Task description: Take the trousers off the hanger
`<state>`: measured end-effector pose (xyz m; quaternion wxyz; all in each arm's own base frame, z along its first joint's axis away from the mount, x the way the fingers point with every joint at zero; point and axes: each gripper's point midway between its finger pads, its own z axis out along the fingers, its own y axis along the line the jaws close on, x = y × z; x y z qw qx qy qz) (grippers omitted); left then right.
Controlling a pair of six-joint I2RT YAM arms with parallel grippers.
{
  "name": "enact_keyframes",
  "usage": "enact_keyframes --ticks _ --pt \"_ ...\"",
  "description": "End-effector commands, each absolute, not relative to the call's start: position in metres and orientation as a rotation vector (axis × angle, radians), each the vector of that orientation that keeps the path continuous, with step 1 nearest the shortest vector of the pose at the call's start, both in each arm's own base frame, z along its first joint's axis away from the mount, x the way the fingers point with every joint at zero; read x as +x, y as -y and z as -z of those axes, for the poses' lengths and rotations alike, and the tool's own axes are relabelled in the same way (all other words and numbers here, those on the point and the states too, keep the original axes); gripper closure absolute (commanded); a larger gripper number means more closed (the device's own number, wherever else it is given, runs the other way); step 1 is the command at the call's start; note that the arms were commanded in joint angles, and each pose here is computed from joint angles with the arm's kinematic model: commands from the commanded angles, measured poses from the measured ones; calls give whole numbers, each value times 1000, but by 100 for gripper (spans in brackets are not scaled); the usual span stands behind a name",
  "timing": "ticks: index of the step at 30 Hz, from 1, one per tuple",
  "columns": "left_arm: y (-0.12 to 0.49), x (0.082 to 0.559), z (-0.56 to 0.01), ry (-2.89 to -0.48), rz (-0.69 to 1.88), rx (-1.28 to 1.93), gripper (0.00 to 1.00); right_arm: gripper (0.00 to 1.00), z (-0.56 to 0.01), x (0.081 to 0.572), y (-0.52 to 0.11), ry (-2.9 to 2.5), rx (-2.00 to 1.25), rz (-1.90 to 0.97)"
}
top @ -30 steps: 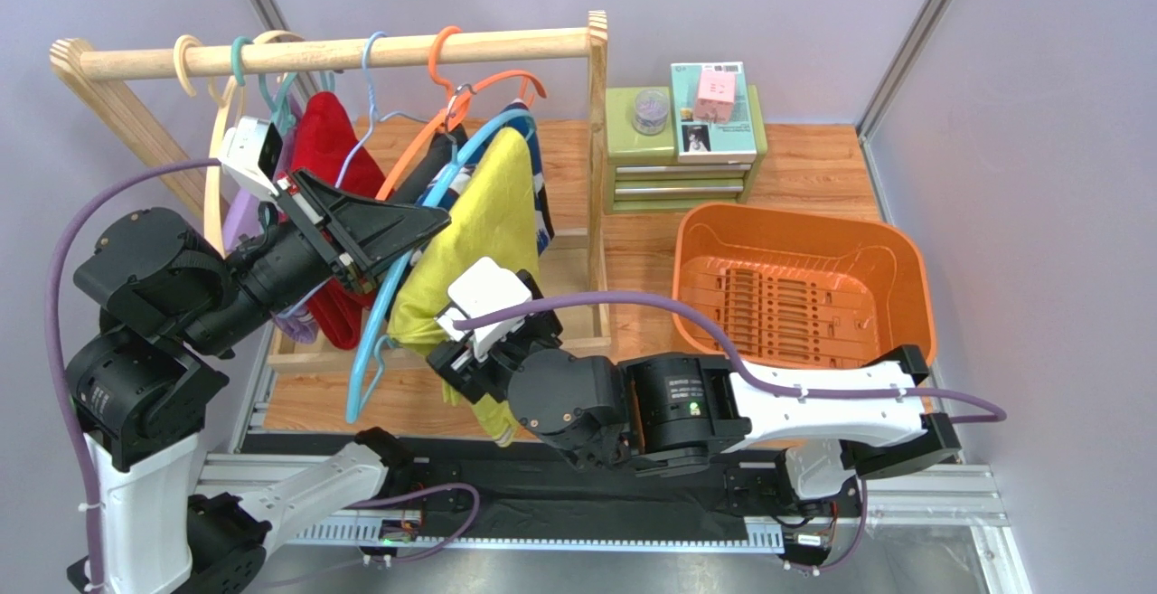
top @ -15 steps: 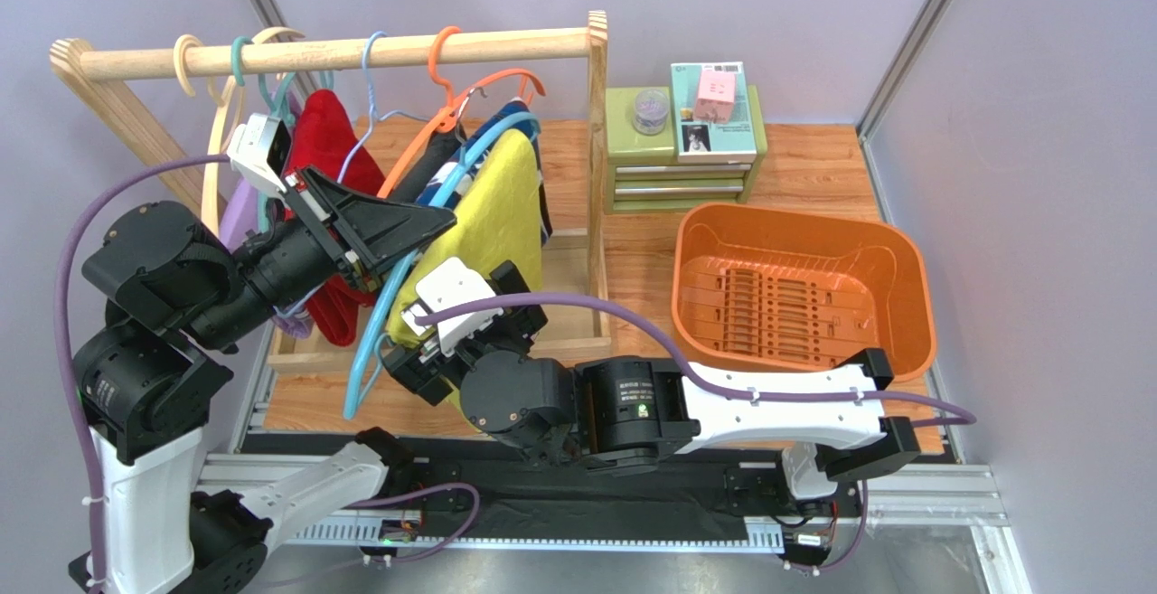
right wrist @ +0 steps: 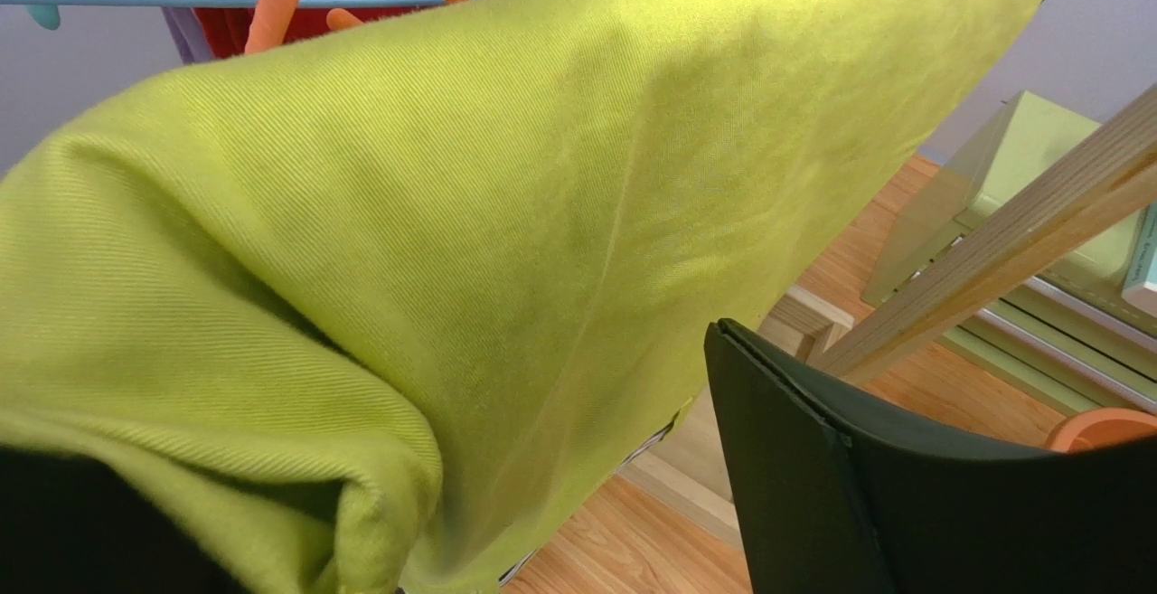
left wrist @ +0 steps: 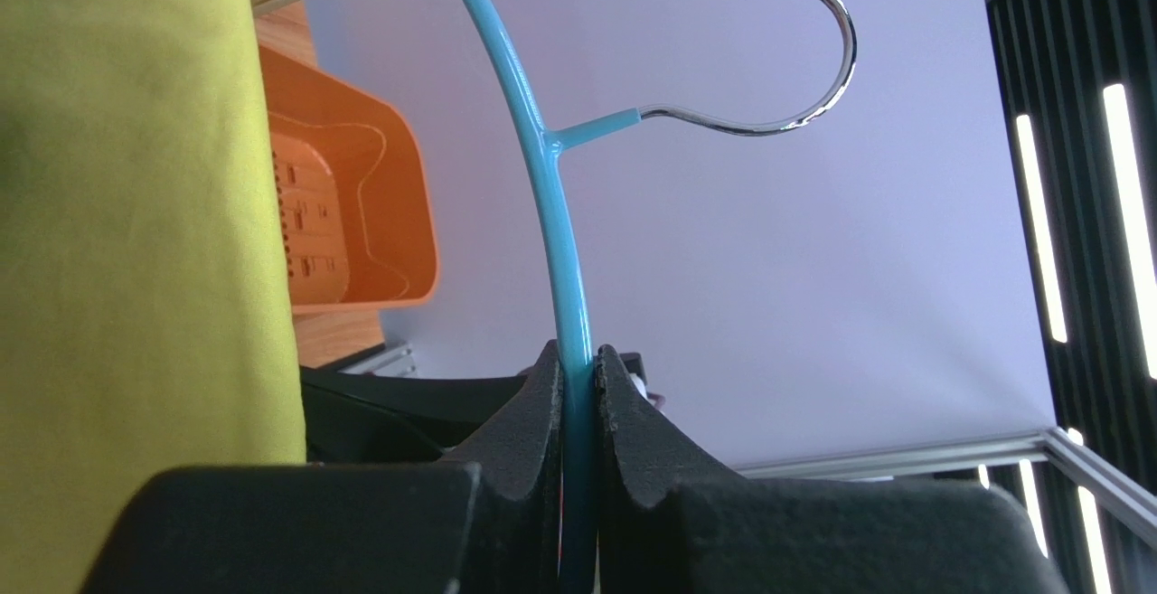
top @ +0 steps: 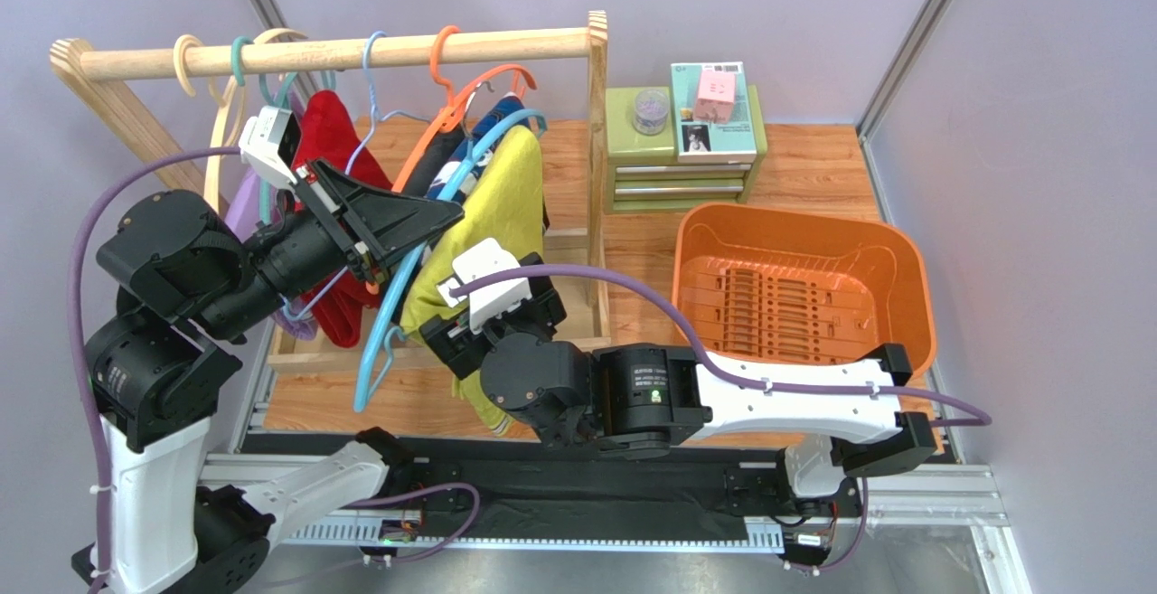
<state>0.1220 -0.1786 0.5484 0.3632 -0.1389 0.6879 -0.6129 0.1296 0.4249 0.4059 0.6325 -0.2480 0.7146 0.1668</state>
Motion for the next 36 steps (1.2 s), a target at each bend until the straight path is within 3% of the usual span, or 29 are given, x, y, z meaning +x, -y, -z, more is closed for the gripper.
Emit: enact_keyframes --ticks 1,9,15,21,29,32,36 --pt "165 89 -613 -1513 1707 -201 100 25 -433 144 -400 -1617 -421 -390" --pt "167 88 -613 -1518 1717 -193 100 39 -439 156 -393 -1598 -381 -307" --pt "169 89 -612 -1526 1723 -193 100 37 -446 165 -390 -1571 -289 -256" --pt "169 87 -614 -1518 1728 -186 100 26 -448 163 -404 -1554 -272 -320" --pt "171 85 -615 -1524 1746 -174 100 29 -447 173 -414 -1551 -169 -295" --pt "172 85 -613 -1530 1750 -169 100 36 -448 179 -415 -1542 -154 -292" --pt "170 85 -612 -1526 1742 -175 100 79 -457 179 -410 -1526 -162 -297"
